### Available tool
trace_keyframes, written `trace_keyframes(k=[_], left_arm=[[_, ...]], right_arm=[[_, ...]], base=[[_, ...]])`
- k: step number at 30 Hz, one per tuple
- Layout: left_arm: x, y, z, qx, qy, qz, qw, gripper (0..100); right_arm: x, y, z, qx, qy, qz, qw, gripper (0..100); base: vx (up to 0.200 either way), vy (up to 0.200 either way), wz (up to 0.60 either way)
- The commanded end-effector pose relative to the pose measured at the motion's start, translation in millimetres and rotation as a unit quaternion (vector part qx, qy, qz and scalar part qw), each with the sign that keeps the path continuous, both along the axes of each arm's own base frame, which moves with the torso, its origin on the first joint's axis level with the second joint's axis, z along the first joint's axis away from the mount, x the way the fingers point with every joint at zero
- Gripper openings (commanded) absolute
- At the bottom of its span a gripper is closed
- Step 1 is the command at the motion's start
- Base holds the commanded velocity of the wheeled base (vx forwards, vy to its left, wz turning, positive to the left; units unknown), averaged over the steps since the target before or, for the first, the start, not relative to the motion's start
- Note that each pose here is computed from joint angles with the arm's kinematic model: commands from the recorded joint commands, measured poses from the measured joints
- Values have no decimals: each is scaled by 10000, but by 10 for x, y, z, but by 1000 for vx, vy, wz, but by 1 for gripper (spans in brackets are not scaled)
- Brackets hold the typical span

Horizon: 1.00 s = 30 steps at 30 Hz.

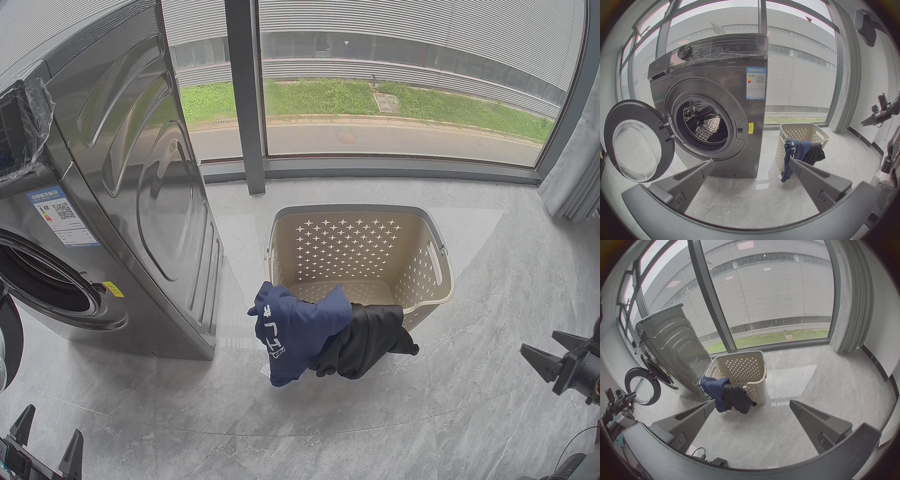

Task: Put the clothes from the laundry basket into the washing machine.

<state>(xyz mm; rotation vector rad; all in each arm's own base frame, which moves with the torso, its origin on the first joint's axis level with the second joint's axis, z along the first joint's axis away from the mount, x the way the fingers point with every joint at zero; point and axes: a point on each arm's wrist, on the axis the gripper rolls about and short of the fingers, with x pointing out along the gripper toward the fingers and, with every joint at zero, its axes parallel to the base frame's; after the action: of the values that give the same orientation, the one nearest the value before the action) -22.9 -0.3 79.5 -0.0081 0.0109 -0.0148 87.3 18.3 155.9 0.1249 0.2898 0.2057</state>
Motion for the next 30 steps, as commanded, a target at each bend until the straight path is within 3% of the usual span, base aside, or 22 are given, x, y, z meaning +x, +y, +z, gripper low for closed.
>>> trace_keyframes(k=[1, 12, 30], left_arm=[[4, 0, -38, -5, 30, 6, 10000, 100], [4, 0, -38, -5, 30, 6, 10000, 100], [4, 0, -38, -21, 30, 6, 10000, 100]], right_arm=[[844, 396, -400, -77, 1387, 283, 9899, 100], [1207, 652, -511, -200, 1688, 343, 9848, 100], [1787, 1253, -727, 63, 1908, 251, 9813, 100]], base=[[0, 0, 0], [0, 0, 0], [0, 0, 0]])
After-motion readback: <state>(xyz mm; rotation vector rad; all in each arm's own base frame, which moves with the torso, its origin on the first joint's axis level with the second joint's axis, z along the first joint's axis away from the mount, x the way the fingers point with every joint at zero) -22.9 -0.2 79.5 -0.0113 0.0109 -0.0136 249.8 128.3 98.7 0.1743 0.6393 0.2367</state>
